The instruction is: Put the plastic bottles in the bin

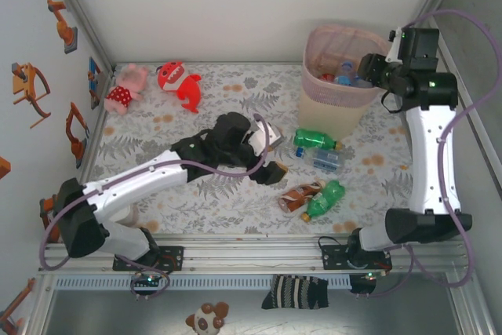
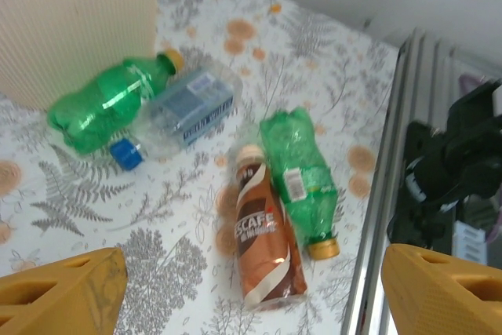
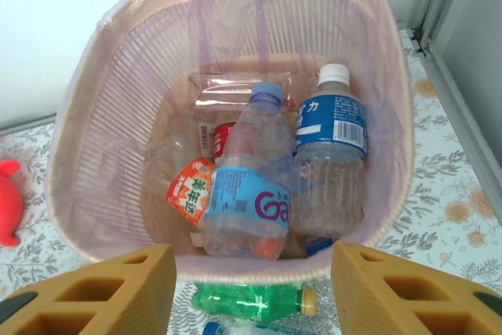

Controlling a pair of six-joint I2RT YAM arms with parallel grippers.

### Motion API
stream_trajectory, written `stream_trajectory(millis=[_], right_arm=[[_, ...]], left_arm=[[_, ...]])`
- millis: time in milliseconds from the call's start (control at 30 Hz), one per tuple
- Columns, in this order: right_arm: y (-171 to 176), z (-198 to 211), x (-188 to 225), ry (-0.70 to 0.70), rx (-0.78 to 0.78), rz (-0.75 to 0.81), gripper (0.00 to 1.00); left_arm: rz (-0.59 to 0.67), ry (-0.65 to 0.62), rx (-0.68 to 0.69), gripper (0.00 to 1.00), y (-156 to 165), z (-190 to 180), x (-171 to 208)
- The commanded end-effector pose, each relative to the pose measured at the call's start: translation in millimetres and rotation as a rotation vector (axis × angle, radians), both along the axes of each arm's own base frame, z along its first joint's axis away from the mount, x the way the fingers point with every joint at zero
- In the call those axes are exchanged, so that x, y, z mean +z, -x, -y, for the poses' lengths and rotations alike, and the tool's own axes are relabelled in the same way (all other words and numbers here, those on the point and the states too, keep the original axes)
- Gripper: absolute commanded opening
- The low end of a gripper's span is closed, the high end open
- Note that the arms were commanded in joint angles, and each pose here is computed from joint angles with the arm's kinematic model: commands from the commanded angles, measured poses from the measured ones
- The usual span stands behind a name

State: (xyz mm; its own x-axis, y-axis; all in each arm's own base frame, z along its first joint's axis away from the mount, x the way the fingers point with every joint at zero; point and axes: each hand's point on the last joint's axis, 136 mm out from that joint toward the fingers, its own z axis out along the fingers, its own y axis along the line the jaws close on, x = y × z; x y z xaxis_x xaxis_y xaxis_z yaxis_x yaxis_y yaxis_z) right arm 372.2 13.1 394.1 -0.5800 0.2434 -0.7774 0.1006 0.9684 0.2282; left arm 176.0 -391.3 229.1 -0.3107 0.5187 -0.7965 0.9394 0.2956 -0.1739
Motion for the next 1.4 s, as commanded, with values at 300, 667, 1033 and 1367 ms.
stream_trajectory(millis=[300,667,1033,1367], right_arm=[[31.4,7.6,11.2,-0.020,-0.063,0.072,0.54],[33.1,4.0,0.4,-0.040,-0.051,0.050,0.54],[32.6,2.8,-2.4,-0.038,-0.041,0.044,0.53],[30.8,2.0,-4.2,-0.039,-0.036,0.043,0.52]], left_arm=[[-0.085,-0.382,-0.066,0.86,22.3,27.4,-99.6],[-0.186,-0.540,-0.046,0.86,31.4,38.8,-156.9],[-0.220,-0.620,-0.059,0.84,32.7,39.8,-193.4],[-0.197,-0.673,-0.026,0.73,27.0,30.6,-210.1]])
